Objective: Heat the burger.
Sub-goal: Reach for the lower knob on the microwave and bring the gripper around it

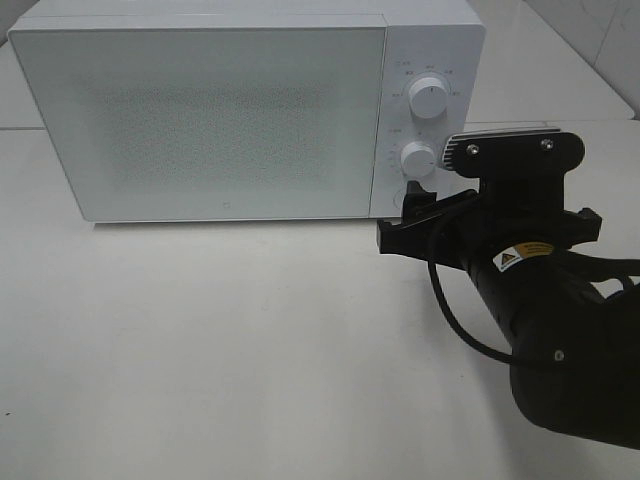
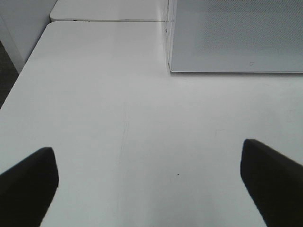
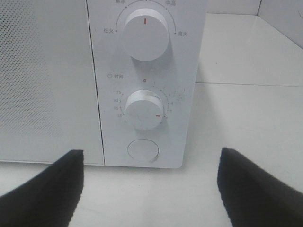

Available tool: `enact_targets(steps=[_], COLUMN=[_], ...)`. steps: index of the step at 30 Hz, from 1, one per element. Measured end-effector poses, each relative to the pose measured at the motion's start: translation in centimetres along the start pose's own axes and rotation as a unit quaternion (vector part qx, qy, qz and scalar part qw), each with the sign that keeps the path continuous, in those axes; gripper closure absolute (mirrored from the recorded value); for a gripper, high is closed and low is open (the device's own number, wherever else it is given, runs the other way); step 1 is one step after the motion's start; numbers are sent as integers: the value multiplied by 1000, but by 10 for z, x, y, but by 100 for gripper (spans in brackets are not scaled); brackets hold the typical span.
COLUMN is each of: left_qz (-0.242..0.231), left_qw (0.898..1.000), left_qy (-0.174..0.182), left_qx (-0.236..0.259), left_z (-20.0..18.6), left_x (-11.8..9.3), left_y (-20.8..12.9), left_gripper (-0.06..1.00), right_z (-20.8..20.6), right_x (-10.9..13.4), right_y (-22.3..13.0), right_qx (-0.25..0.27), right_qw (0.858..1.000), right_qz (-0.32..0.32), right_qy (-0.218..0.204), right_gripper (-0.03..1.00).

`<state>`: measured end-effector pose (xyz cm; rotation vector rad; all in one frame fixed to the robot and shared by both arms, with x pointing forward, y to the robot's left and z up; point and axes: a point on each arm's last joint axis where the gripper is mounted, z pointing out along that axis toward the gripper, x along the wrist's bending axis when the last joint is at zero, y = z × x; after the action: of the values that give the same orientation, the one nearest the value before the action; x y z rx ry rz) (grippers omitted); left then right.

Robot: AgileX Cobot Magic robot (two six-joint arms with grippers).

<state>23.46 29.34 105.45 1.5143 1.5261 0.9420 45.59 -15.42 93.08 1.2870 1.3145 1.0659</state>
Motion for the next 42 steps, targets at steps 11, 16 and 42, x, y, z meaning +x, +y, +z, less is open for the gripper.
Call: enact_targets(steps=[11,16,42], left_qz=[0,0,0], left_qw=[1000,1000,1000], left_qy=[0,0,0], left_qx=[0,0,0], left_z=[0,0,0], left_x=[0,0,0], left_y=[0,0,0], left_gripper=[-2,-2,-2], right_z=[4,12,59], right_x=[-3,-9,16], right_y=[1,4,-9], right_qx=[-4,-12,-22], right_qw=[1000,1000,1000], right_qz=[0,4,3], right_qy=[0,-4,11], right_gripper=[20,20,20])
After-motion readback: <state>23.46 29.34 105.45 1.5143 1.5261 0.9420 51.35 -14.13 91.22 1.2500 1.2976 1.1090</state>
